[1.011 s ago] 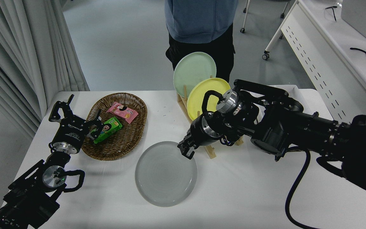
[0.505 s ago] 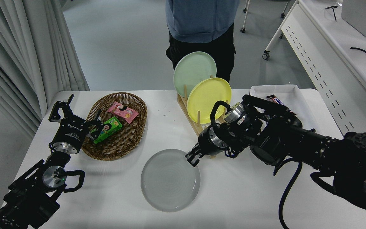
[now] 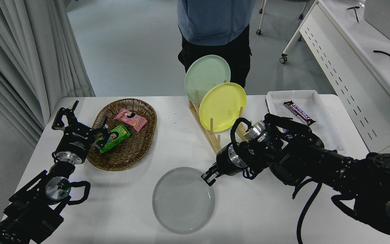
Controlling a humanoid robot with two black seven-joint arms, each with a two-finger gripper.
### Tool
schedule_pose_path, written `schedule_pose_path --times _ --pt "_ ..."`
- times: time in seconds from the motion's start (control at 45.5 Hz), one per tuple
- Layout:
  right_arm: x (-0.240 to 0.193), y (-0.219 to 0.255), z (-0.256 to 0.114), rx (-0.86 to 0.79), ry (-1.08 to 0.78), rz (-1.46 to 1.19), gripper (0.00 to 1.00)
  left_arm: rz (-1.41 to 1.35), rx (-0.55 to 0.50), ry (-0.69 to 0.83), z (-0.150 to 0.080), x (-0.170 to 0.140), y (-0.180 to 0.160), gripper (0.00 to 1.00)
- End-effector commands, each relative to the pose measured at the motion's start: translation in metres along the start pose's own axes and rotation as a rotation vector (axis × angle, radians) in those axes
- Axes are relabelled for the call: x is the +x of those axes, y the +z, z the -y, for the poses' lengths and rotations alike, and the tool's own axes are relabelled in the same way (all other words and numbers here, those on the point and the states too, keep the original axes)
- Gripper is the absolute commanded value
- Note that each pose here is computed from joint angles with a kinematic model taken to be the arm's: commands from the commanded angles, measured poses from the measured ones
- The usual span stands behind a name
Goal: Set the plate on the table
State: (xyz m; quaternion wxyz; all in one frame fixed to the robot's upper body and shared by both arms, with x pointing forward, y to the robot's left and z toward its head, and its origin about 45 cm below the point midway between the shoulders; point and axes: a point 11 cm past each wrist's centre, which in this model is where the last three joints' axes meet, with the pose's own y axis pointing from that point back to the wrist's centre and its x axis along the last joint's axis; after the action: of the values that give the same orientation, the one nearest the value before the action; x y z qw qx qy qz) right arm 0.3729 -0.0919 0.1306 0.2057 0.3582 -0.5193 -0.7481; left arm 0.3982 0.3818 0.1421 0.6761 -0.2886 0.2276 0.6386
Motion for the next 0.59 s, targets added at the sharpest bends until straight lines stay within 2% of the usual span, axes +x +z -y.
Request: schedule_pose_path --times 0.0,0.571 --pt "0.007 0.001 0.006 -0.02 0.006 0.025 0.0 -0.001 -0.001 0.0 0.0 0.0 0.0 1.0" --pt "0.019 0.002 0.014 -0.02 0.03 0.025 0.0 0.001 0.0 0.001 0.0 0.0 0.0 1.0"
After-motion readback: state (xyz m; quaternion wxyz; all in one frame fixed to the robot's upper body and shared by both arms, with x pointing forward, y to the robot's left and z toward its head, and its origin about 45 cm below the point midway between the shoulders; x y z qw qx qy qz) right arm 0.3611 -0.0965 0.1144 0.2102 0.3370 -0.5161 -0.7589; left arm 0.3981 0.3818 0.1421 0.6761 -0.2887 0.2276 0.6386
